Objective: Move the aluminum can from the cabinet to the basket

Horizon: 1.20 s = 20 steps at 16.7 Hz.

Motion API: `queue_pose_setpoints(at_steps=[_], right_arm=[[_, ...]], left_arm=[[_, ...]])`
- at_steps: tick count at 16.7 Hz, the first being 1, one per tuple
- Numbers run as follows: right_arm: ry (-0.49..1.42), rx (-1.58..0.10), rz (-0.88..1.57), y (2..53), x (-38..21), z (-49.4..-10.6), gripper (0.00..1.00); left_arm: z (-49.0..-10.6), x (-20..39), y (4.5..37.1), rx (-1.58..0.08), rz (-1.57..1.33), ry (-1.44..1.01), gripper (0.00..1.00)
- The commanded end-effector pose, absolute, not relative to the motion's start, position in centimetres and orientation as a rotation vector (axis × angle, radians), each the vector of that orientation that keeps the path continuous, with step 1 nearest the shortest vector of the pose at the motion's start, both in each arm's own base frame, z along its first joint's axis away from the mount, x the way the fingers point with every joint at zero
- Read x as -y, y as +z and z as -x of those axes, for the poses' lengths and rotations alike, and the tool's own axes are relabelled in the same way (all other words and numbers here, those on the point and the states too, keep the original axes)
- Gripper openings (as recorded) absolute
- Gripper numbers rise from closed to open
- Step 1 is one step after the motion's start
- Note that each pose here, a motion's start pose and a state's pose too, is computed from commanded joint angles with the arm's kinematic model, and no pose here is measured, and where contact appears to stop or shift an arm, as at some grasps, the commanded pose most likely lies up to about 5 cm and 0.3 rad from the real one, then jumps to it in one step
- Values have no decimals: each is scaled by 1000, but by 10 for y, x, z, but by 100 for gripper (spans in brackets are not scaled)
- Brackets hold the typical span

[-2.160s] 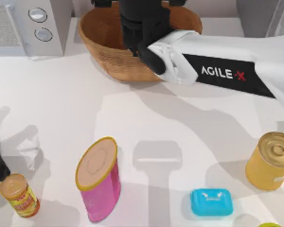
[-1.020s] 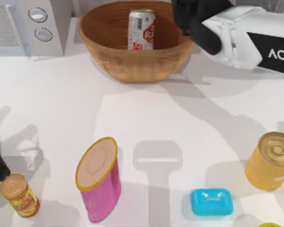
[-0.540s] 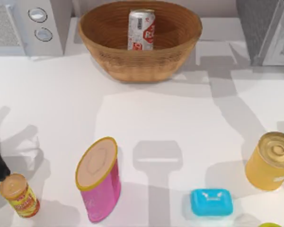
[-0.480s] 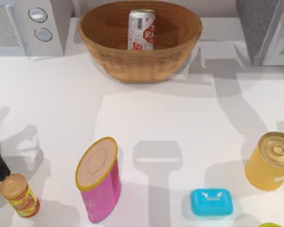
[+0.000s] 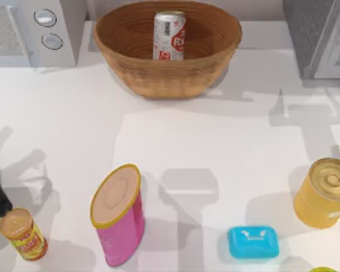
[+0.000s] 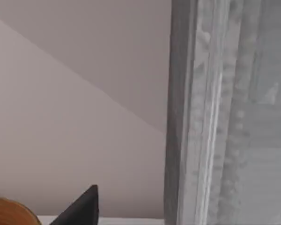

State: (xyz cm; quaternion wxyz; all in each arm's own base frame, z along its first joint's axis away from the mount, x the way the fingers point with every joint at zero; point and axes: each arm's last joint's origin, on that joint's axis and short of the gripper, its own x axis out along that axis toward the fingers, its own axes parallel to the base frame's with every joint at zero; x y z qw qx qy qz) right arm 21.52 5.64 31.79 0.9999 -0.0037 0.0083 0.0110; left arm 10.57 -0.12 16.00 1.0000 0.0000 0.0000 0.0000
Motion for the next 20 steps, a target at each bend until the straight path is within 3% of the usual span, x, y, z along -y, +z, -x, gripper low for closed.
queue_pose_setpoints(at_steps=[8,14,20], right_arm=[[1,12,-4,221,-11,-121,100],[0,2,-1,164,0,-106,100],[0,0,0,160,1,-106,100]], left_arm=[[-106,1,160,0,0,0,100],[-106,1,160,0,0,0,100],[-106,1,160,0,0,0,100]])
